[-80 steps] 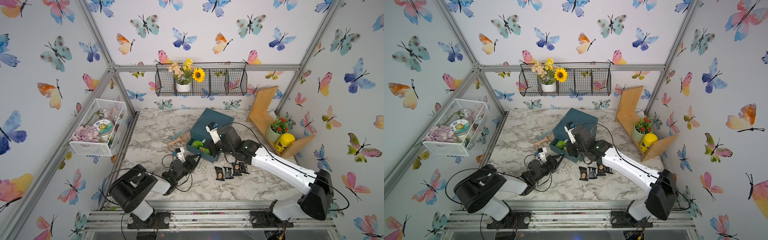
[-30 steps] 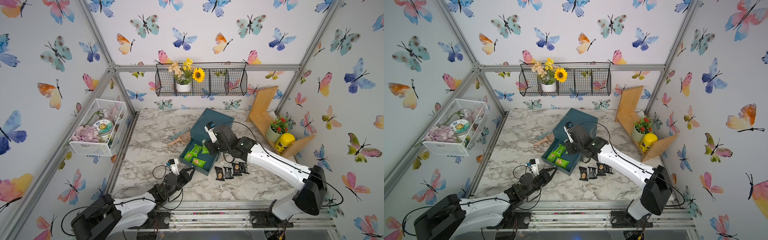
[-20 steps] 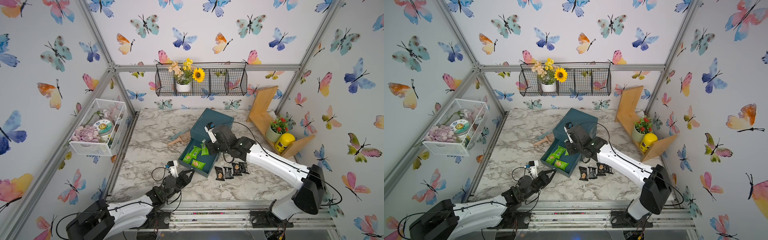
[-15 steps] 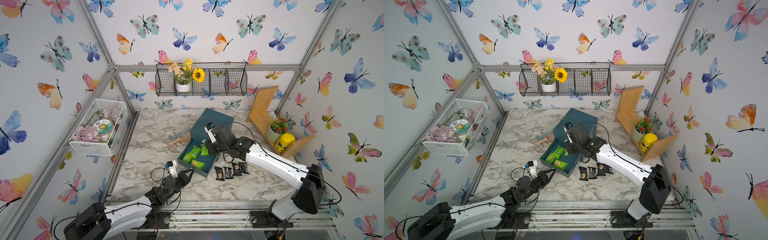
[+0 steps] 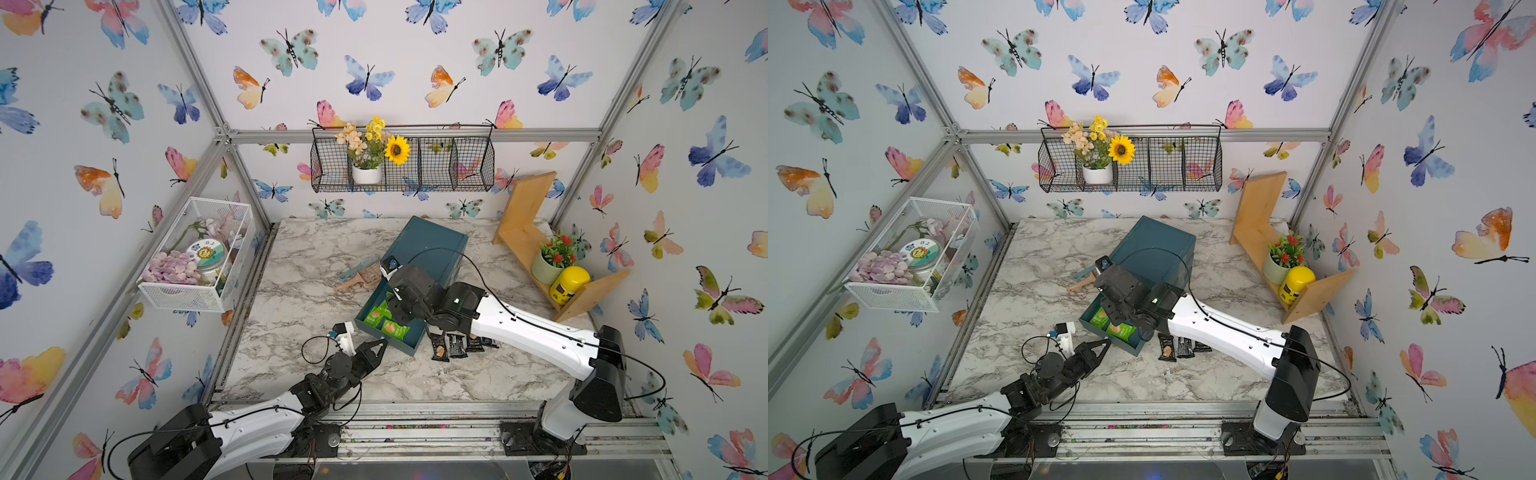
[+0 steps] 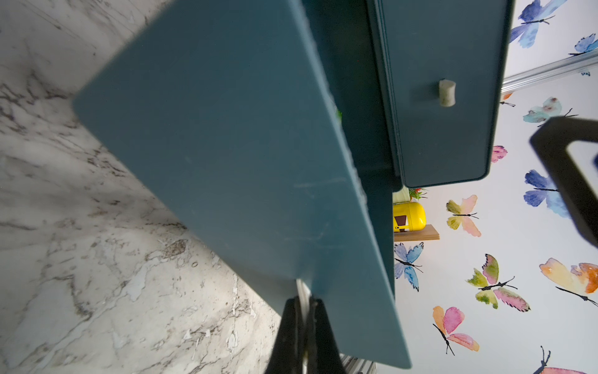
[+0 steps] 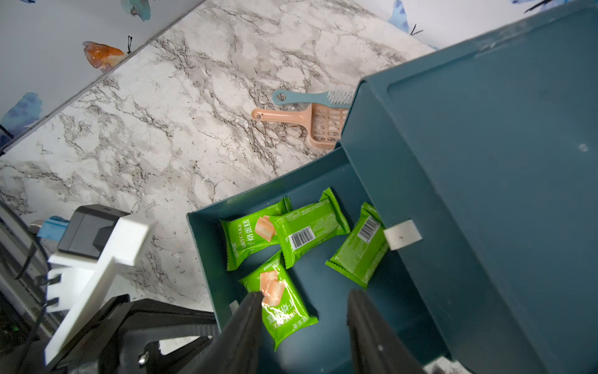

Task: Take the cookies out of the drawer
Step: Open the drawer in the storage box, then pick up the cookie from the drawer.

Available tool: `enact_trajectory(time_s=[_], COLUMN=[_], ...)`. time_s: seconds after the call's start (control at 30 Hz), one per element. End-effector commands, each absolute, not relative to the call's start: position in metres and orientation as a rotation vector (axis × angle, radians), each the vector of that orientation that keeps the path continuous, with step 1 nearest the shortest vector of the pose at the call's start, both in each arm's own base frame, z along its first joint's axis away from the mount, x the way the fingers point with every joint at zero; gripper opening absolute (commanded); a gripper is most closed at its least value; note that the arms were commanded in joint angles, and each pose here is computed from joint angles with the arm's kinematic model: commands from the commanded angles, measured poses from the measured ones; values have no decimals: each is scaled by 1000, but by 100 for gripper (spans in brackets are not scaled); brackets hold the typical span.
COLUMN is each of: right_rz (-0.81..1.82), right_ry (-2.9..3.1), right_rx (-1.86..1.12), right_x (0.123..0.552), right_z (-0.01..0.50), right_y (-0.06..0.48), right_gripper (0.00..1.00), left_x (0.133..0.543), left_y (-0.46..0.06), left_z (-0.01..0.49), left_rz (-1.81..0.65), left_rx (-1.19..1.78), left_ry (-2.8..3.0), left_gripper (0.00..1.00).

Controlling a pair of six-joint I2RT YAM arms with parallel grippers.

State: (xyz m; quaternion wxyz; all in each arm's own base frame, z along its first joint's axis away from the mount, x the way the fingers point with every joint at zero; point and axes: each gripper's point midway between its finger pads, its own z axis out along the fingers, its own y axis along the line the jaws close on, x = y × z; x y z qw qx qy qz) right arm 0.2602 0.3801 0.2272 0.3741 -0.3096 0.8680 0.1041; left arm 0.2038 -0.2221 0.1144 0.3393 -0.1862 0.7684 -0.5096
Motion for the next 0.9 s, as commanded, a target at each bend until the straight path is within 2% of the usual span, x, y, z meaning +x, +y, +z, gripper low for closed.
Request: enact_trajectory(time_s=[0.0, 0.2, 0.47, 0.87], right_rz=[186, 80, -38, -95], right_ry=[2323, 2382, 2349, 2324], right_rx=[-689, -546, -423, -361], right_x=[264, 276, 289, 300], right_z=[192, 158, 142, 127], right_y=[373, 368, 353, 355], right_gripper=[50, 56, 62, 62], left_x=[207, 206, 203, 198], left_y=[-221, -222, -223, -221], left_z=[126, 131, 132, 129], left_rz=[-1334, -1341, -1350, -1342], left_rx=[-483, -477, -472, -485], left_ry=[1944, 1930, 1929, 1938], left_gripper=[0, 0, 0, 0])
